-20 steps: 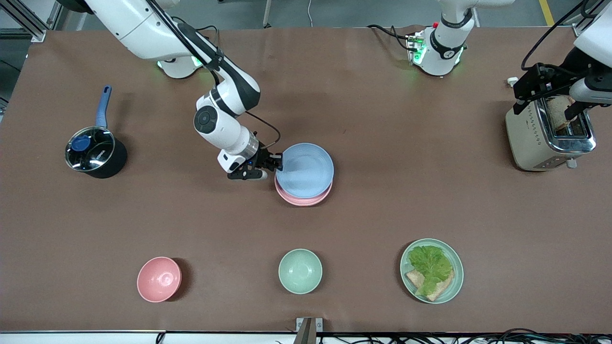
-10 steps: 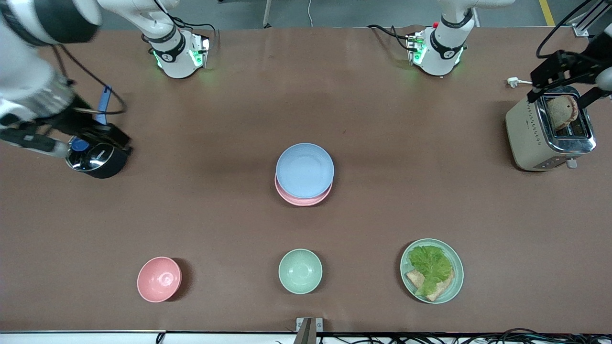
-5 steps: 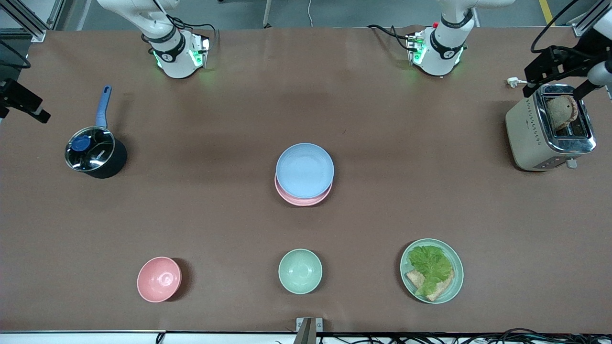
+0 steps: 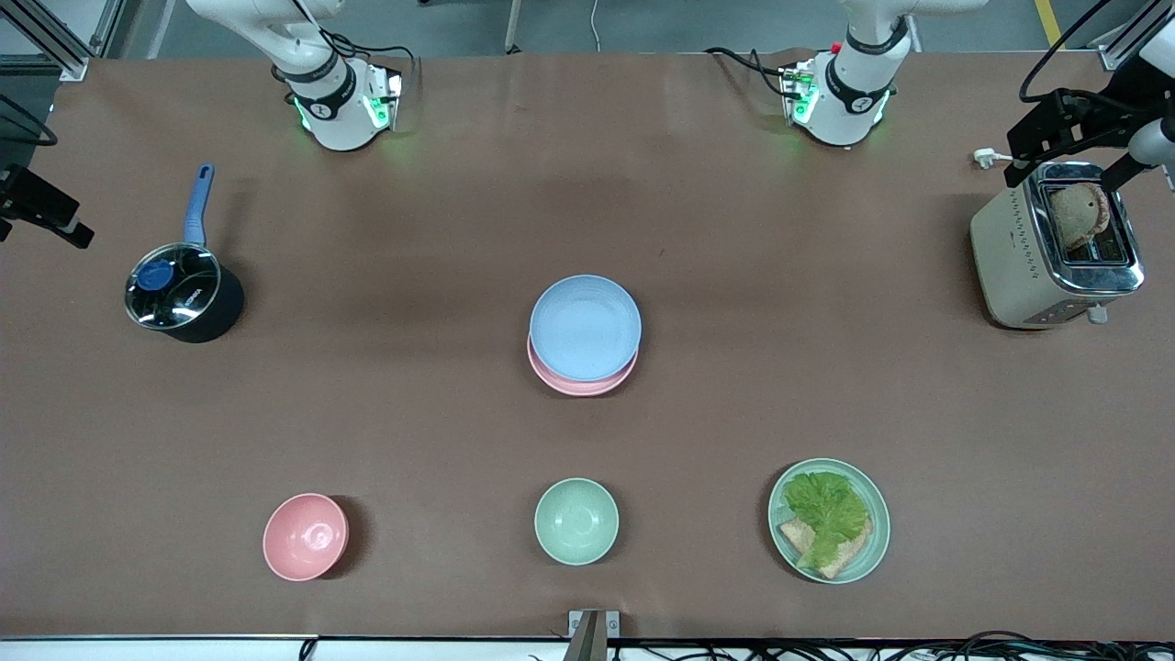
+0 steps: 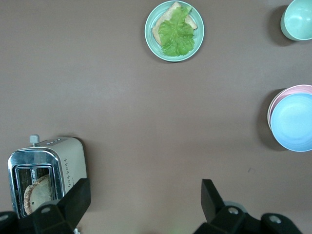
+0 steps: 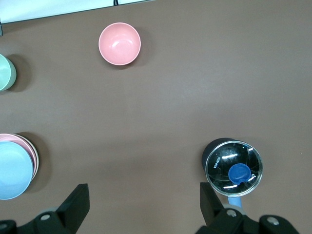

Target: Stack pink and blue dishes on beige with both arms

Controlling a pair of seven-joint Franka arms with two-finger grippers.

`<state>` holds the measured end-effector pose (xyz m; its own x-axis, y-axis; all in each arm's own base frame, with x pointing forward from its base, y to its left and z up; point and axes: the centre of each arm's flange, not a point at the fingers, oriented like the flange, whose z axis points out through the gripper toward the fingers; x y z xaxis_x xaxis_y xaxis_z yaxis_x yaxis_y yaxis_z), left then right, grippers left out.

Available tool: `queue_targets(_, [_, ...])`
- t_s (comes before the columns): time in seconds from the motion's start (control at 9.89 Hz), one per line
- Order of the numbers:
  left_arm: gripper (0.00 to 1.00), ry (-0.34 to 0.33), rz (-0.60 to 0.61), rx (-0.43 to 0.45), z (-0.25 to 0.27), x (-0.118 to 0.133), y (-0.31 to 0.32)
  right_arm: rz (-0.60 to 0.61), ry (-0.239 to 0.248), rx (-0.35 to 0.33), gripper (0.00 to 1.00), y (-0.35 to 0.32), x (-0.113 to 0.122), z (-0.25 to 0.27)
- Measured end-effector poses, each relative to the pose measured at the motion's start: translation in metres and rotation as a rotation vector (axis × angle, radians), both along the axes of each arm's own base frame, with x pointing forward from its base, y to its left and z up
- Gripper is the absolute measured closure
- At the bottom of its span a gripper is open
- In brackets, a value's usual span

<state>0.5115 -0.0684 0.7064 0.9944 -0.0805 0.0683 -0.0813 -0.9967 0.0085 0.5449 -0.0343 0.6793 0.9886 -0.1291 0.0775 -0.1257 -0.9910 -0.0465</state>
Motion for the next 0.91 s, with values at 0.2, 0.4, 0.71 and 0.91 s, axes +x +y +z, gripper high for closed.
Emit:
queue_targets(0.2, [0.0,0.002,-0.002,-0.013,-0.0003,0.0009,0.0066,0.0,0.007,0.0,0.0,0.0,-0.0008,-0.0007])
queue_targets(0.4, [0.0,0.019,-0.003,-0.011,-0.0028,-0.0005,0.0068,0.001,0.026,0.002,0.0,0.0002,-0.0025,-0.0024])
queue_targets(0.71, [0.0,0.024,-0.003,-0.01,-0.0044,-0.0006,0.0064,0.001,0.037,0.002,0.0,0.0001,-0.0037,-0.0036])
queue_targets(0.91, [0.0,0.025,-0.003,-0.003,-0.005,-0.0006,0.0063,0.004,0.037,0.002,0.0,0.0,-0.0037,-0.0035])
